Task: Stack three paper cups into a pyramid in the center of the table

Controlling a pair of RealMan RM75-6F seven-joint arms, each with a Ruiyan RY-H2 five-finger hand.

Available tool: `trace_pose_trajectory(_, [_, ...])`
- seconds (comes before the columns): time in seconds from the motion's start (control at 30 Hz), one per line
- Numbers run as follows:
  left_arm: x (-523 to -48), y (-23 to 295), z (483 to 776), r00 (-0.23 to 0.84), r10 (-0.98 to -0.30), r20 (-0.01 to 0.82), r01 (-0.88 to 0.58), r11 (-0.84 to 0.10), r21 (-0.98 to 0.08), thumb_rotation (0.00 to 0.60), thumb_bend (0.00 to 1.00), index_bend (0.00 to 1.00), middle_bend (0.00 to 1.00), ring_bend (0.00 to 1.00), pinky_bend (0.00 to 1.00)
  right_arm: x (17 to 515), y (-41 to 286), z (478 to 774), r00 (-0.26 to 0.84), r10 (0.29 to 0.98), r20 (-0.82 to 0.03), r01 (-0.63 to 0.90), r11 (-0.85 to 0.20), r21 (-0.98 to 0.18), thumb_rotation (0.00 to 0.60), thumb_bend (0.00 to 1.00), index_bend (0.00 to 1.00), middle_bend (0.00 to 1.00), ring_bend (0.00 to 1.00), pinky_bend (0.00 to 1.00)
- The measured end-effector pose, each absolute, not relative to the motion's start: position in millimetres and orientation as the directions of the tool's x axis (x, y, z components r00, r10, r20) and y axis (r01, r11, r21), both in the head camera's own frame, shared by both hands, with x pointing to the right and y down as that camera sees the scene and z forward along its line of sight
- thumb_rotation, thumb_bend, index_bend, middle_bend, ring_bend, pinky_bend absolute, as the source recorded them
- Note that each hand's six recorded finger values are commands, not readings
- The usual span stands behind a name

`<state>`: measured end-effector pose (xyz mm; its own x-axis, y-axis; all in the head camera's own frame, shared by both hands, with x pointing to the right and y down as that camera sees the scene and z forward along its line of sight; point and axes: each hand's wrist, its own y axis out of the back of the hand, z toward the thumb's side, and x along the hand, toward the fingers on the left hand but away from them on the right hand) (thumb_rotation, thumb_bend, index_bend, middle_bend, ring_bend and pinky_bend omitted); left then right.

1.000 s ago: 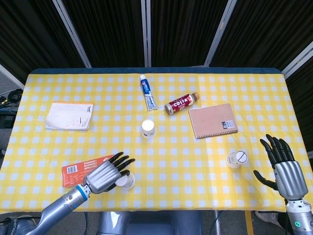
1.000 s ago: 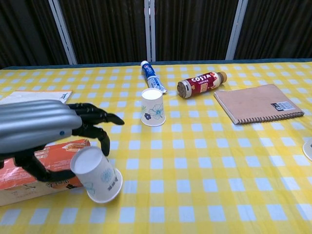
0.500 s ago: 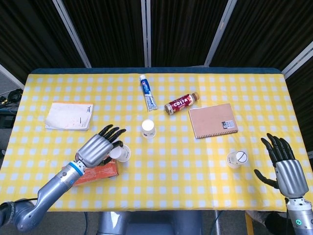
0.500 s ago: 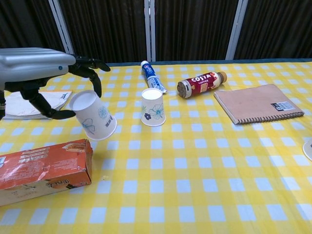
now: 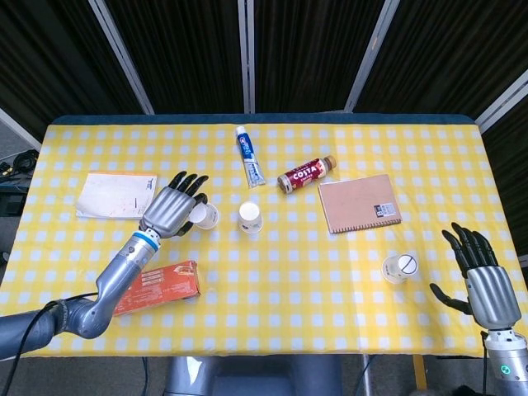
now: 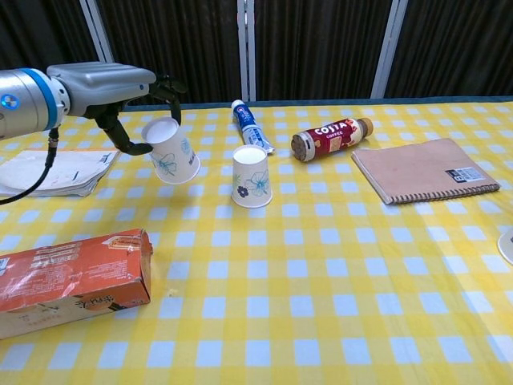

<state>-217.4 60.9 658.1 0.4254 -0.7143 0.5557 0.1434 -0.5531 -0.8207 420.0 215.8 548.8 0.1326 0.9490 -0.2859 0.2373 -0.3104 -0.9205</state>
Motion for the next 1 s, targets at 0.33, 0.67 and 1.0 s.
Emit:
trace_pose_trajectory(0.33, [-190,43,681,0.404,-0.712,0.575,0.119,-0.582,-0.805,0.6,0.43,0.44,0.0,0.0,0.0,429,212,547,0.116,0.951,-0.288,0.27,-0.309,-0.912,0.6,0.11,0.0,0.0,0.0,0.0])
trace_pose_trajectory(0.67, [-169,54,692,0.422,-0.675,0.605,0.158,-0.602,-0.783,0.6,0.42,0.38,0.0,0.0,0.0,431,212,544,0.115,0.953,-0.281,0.278,-0.302,-0.912,0.6,0.11,0.0,0.0,0.0,0.0])
trace_pose_trajectory(1.0, [-176,56,689,0.408,-0.687,0.602,0.171,-0.59,-0.789,0.6,0.34,0.01,0.0,0.0,0.0,428,214,543,0.124,0.953,-0.277,0.269,-0.301,-0.915,0.6,0.11,0.0,0.0,0.0,0.0])
